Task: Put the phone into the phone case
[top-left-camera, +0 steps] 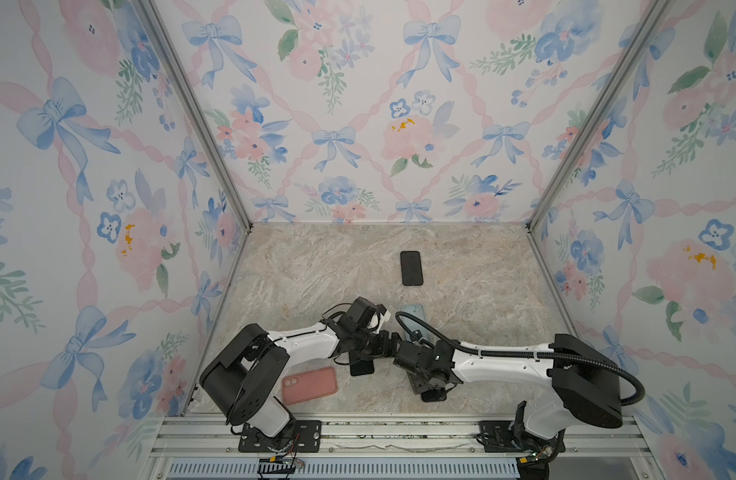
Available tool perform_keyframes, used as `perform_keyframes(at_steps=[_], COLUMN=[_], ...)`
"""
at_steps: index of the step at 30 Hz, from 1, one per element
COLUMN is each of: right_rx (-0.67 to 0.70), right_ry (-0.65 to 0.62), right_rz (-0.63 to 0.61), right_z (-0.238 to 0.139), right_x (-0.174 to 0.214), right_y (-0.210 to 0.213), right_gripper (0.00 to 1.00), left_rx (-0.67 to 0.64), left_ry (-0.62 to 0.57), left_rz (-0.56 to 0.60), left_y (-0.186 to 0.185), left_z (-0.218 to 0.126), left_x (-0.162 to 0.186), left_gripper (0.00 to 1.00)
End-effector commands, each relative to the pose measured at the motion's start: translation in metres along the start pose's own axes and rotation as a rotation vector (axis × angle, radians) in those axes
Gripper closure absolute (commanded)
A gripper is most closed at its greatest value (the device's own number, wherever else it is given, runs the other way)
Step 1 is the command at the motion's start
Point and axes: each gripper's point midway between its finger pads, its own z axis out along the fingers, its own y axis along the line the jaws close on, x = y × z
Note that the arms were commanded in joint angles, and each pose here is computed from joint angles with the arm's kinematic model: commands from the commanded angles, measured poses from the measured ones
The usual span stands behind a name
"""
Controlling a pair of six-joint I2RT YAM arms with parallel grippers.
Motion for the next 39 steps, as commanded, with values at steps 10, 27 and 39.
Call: perform_keyframes(at_steps=[10,27,39], right_rx=[-0.071,-0.186,-0.055], right_ry=[-0.097,-0.073,-0.020], right_rz=[0.085,0.243,0.182], right_z=[-0.040,-0.005,0.015], right_x=[-0.016,0.008,0.033], right_y=[-0.014,-0.011,-0.020], right_gripper=[0.05,0.01,0.24], left_rx=[-0.002,0.062,0.090], left_ry=[-0.004,0.025,0.069], left_rz=[-0.045,-0.084,-0.094], left_y=[0.003,-0.003,0.000], left_z=[-0.009,-0.003,0.011], left_x=[0.007,0.013,0.014], left_gripper=[0.12,0.12,0.17])
